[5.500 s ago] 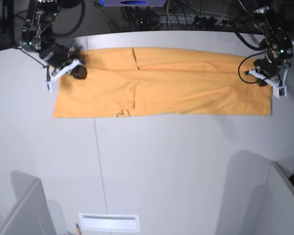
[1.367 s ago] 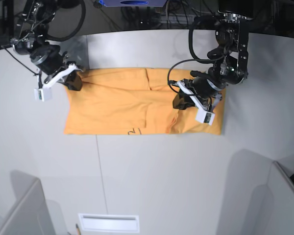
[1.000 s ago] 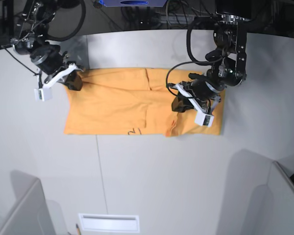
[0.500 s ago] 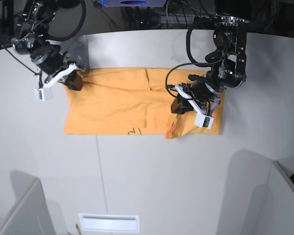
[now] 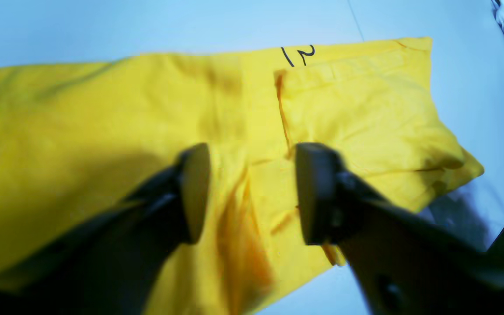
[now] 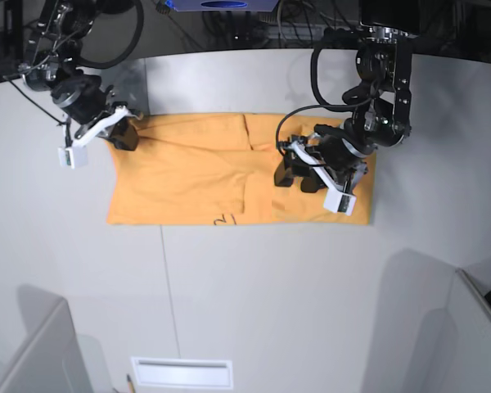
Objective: Fold the T-shirt properly
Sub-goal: 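Fold the held strip end toward the right gripper and lay it down, then release with the left gripper and grasp the other strip end with the right gripper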
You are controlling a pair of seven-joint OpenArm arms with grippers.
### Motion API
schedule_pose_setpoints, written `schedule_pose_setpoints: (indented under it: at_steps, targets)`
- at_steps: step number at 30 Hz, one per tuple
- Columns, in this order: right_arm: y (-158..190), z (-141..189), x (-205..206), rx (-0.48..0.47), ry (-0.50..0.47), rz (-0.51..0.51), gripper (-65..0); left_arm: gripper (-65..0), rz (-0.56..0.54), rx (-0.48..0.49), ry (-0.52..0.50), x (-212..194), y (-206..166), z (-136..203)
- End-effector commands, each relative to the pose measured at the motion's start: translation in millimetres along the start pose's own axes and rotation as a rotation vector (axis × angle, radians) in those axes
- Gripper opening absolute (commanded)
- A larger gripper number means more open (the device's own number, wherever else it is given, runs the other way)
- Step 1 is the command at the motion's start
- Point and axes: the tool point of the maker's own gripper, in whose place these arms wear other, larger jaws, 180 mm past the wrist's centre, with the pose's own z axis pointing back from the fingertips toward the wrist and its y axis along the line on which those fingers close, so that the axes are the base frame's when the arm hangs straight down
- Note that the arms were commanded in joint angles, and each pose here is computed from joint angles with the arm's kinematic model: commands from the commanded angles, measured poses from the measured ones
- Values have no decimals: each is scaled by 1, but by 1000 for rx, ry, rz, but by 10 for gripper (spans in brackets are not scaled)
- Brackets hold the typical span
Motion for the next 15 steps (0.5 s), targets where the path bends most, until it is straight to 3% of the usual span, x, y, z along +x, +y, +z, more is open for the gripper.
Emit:
schedule_pose_setpoints:
  at_steps: [1, 5, 8, 11, 13, 15]
  targets:
    - [4, 2, 12, 17, -41, 14, -650, -253, 5, -25, -43, 12, -9, 0]
    - [5, 1, 16, 21, -50, 17, -650, -178, 31, -63, -42, 7, -25, -6]
    - [6, 0, 19, 23, -56, 19, -650, -178, 15, -99, -25, 2, -41, -10]
    - [6, 0, 26, 23, -71, 23, -650, -191, 23, -58, -72, 15, -27, 2]
    - [7, -1, 32, 24, -83, 30, -650, -283, 64, 24, -107, 15, 2, 22]
    - [0, 3, 41, 4, -107, 21, -650, -438, 97, 119, -151, 17, 33, 48]
